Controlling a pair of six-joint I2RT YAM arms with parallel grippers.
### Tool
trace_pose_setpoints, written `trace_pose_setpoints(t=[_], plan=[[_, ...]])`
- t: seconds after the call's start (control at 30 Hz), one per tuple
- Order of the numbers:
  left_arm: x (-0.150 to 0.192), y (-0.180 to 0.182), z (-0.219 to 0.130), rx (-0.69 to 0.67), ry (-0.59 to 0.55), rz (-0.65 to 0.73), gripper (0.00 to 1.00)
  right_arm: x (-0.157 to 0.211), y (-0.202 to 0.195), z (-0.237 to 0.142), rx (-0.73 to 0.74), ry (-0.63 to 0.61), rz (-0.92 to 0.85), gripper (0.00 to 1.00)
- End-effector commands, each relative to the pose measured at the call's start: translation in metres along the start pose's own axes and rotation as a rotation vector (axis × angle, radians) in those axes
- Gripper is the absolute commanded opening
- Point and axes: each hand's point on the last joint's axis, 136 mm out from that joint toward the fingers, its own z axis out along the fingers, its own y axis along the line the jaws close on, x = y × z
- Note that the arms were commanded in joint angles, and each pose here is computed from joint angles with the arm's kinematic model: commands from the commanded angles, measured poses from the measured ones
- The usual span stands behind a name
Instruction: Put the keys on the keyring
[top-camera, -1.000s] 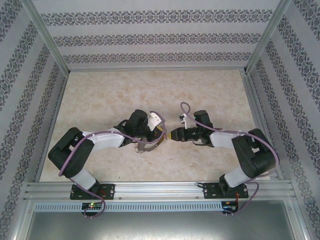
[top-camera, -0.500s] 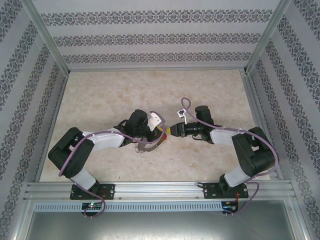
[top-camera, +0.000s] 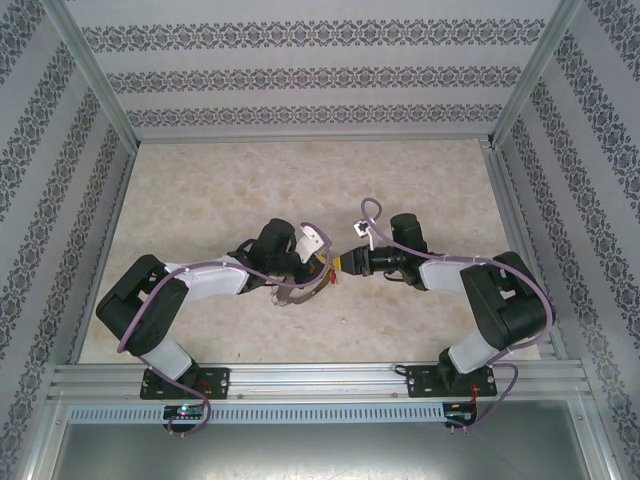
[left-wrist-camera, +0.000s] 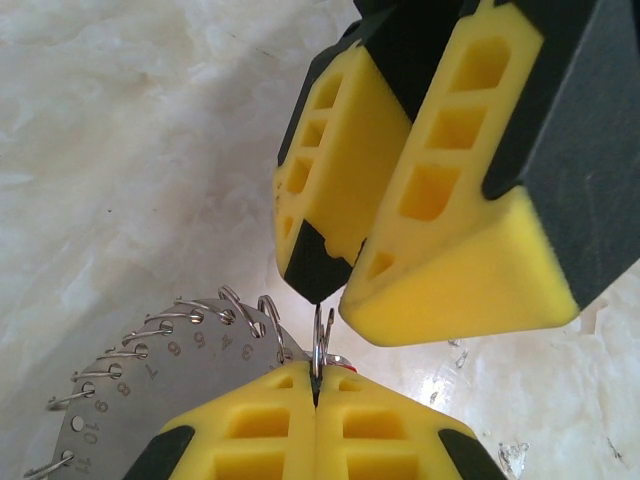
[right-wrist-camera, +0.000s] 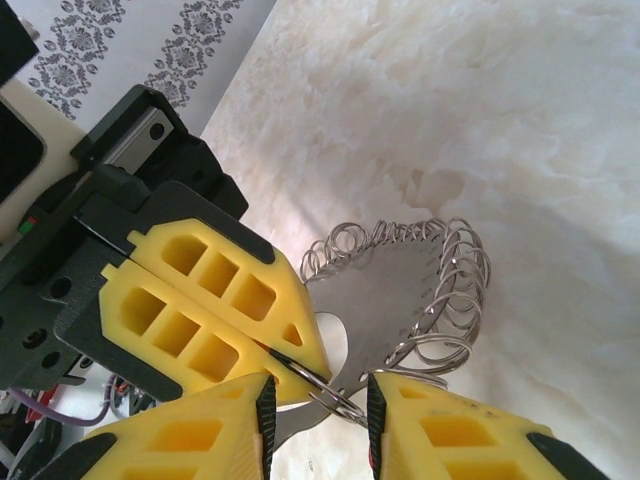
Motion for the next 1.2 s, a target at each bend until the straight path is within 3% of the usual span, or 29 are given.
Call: trace_pose_setpoints(t=[0.0,0.47,0.63,0.77,0.97,1.17], plan=[[-0.021,-0.010,-0.005,0.033,-0.050,0.050,0.00,0.003,0.002,0.003,-0.023,-0.008,-0.014,0.33],[-0.022,-0.007,-0.006,0.024,-0.053,0.048,0.00,0.008,0.001,0.013,-0.040,0.004,0.009,0.24],[-0.021,-0.007,-0.006,0.022,-0.050,0.046,0.00,0.008,0.000,0.013,-0.039,0.005,0.011,0.16],[-0.019,-0.006,-0.006,0.019,-0.042,0.041,0.00,0.002,0.002,0.008,-0.030,0.001,0.016,0.00],[-0.019,0.000,-0.008,-0.007,-0.014,0.038,0.00,-0.006,0.010,0.004,-0.001,0.029,-0.003,0.00],[-0.023,0.001,-0.021,-0.014,0.019,0.068,0.13,-0.003,0.010,0.001,0.128,0.145,-0.062,0.00]])
